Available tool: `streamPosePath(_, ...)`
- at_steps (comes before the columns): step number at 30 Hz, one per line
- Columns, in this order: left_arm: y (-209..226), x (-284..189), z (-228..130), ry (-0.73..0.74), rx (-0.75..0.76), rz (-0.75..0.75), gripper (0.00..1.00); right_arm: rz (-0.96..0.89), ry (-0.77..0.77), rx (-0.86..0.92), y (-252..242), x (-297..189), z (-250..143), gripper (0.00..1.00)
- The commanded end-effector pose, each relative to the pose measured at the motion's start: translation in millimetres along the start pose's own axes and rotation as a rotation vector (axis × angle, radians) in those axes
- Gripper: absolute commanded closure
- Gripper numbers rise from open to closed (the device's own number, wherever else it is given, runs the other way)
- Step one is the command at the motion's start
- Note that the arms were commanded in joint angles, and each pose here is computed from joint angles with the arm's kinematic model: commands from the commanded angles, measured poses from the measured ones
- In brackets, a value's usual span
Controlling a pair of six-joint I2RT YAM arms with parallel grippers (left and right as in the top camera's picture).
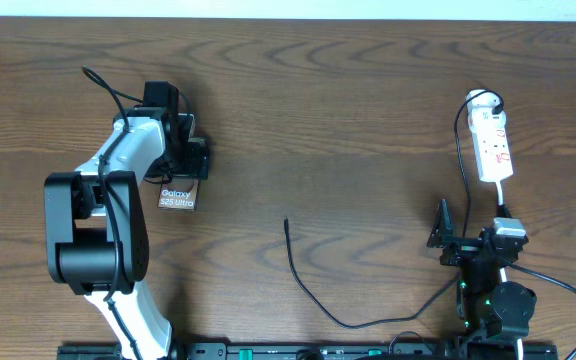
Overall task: Plug charger to phone and switch on socket
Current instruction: 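Lift the phone box with the left gripper and tilt it upright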
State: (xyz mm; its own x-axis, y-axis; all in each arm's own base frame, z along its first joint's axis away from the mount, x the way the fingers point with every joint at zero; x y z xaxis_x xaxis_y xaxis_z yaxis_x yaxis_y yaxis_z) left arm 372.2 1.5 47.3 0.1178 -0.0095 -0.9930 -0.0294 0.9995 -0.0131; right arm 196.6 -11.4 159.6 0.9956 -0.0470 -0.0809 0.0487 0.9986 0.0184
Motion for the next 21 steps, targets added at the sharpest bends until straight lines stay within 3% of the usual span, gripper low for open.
streamPosePath(1,1.9,10.4,-12.0,0.046,0.015,0.006,0.14,0.002,0.001,-0.012,0.0,-0.2,-0.6,0.01)
streamPosePath(21,1.9,11.8,-14.5,0.053,0.014,0.006,0.22,0.002,0.001,-0.012,0.0,-0.2,-0.6,0.01)
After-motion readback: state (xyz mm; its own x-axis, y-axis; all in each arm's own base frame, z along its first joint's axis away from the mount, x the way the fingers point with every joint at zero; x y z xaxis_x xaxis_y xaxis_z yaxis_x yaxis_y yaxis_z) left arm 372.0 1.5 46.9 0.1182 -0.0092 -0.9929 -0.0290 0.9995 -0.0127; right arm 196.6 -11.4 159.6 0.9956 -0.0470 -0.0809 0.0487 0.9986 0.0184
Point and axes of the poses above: each gripper's point midway between its finger pads, its own x axis out along the fingers, its own y axis along the line the jaws close on, z = x × y, the point moved 5 cm from there along -x, back along the fingers, and after that the axes turned 4 degrees about -x, right-handed, at the moved point
